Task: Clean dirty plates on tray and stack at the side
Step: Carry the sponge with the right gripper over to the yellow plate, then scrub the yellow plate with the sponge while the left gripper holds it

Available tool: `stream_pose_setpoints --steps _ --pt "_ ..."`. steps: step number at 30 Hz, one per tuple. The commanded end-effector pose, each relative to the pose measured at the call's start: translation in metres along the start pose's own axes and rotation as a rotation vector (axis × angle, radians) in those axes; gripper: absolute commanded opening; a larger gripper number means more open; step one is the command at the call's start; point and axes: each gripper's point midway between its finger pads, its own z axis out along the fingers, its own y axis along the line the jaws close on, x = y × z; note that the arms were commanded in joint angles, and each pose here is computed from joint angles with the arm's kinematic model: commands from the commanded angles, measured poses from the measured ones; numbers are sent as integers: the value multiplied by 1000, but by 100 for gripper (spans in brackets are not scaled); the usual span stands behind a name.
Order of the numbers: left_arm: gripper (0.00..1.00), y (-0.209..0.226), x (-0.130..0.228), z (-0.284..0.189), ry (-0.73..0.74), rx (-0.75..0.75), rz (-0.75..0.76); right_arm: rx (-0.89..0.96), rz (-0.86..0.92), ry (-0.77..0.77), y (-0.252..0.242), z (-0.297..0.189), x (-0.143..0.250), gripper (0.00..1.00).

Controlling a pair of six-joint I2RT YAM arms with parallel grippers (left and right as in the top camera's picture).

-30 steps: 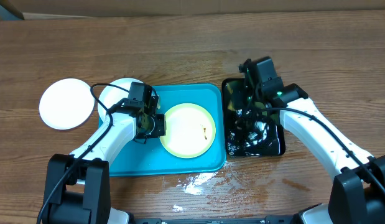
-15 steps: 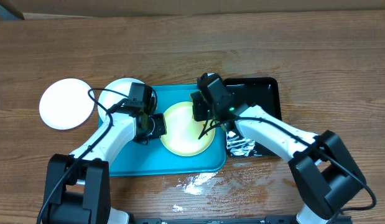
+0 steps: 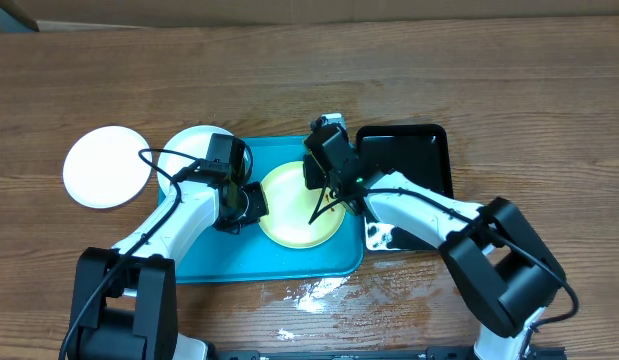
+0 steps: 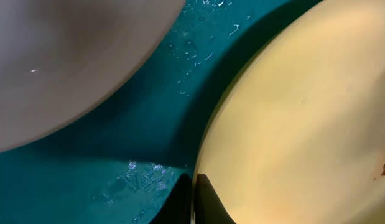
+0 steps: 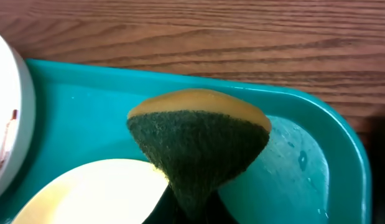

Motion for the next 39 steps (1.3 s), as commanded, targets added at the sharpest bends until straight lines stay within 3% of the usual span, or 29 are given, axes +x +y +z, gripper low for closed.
stream_pose_setpoints --steps 1,18,24,33,39 --pt "4 -4 -5 0 -13 0 -16 -5 -30 -44 6 4 -12 4" --pt "4 -4 -8 0 -26 -1 -41 44 -50 131 -11 15 34 4" --pt "4 -5 -11 0 -36 4 -39 25 -49 133 -7 15 34 4" --pt "4 -6 -12 0 -42 8 -37 -46 -306 69 23 12 25 4" --pt "4 -6 -12 0 -42 8 -37 -49 -327 60 29 11 23 4"
